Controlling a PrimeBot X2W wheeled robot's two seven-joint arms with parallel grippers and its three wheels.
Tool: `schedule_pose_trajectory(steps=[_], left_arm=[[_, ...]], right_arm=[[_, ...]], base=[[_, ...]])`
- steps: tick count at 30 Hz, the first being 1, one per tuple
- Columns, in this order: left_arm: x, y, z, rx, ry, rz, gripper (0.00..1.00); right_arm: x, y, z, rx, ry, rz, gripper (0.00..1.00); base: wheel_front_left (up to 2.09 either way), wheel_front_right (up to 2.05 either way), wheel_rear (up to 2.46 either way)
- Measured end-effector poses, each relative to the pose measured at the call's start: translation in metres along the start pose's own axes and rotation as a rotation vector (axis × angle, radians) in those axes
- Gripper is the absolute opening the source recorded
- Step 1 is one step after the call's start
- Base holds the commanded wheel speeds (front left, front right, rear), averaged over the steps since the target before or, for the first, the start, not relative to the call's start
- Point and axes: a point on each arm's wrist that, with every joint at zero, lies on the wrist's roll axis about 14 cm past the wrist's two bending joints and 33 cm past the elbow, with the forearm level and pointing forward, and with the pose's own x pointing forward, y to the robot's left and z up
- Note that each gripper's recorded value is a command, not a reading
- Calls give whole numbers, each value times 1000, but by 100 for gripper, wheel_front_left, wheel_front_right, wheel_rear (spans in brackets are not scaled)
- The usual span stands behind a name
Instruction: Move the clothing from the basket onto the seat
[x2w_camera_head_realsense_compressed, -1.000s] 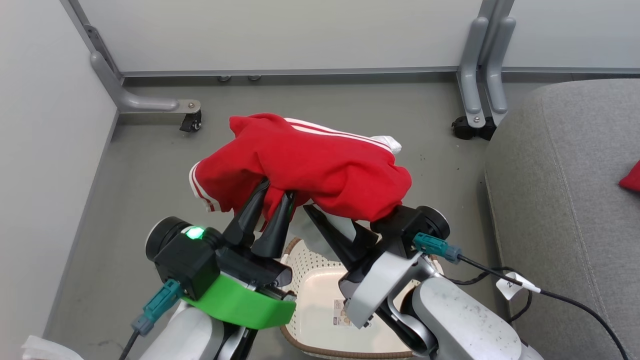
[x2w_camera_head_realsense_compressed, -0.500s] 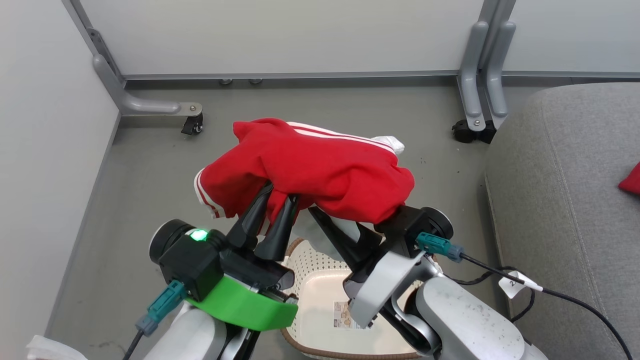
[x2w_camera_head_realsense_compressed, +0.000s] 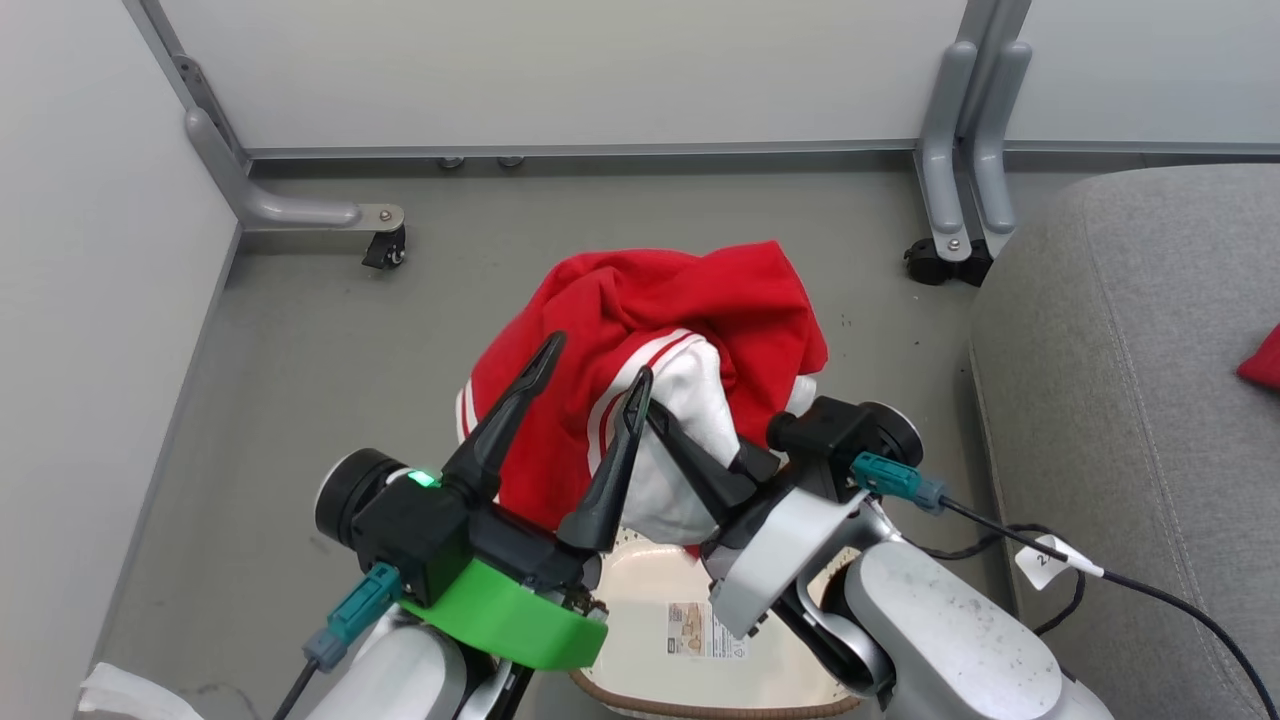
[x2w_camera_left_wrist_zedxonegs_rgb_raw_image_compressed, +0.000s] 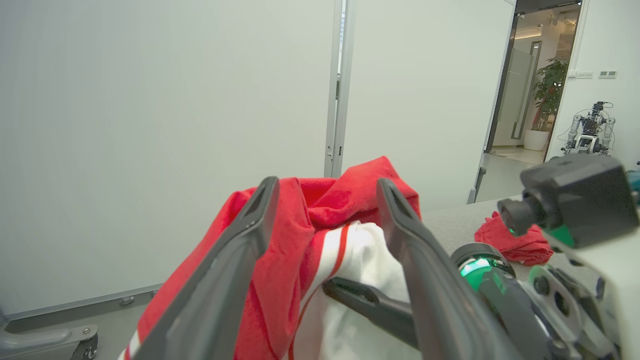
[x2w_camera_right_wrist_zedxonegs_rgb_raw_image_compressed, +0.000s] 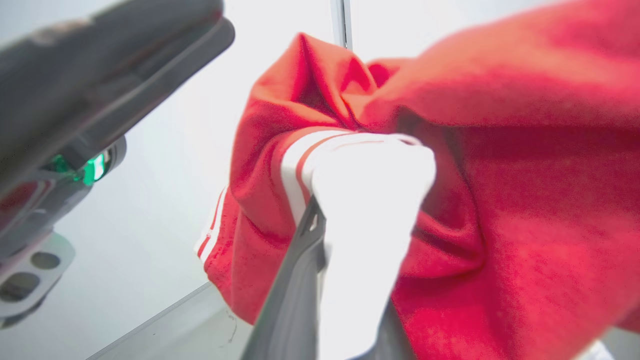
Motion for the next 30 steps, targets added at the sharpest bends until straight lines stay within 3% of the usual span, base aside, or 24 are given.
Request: schedule_pose_trajectory(steps=[11,22,30], left_arm=[[-10,-14,-31,20,127,-67,100],[-29,-48,-78,2,306,-221,100],[-24,-60,-95,-11,346,-288,100]], right_arm=[[-8,-40,9,-38,-19,-101,0],[-30,-81,13,-67,-19,-228,0],[-50,-106,13,-63,-27,-323,0]], base=[[0,0,0],[0,0,0],[0,0,0]])
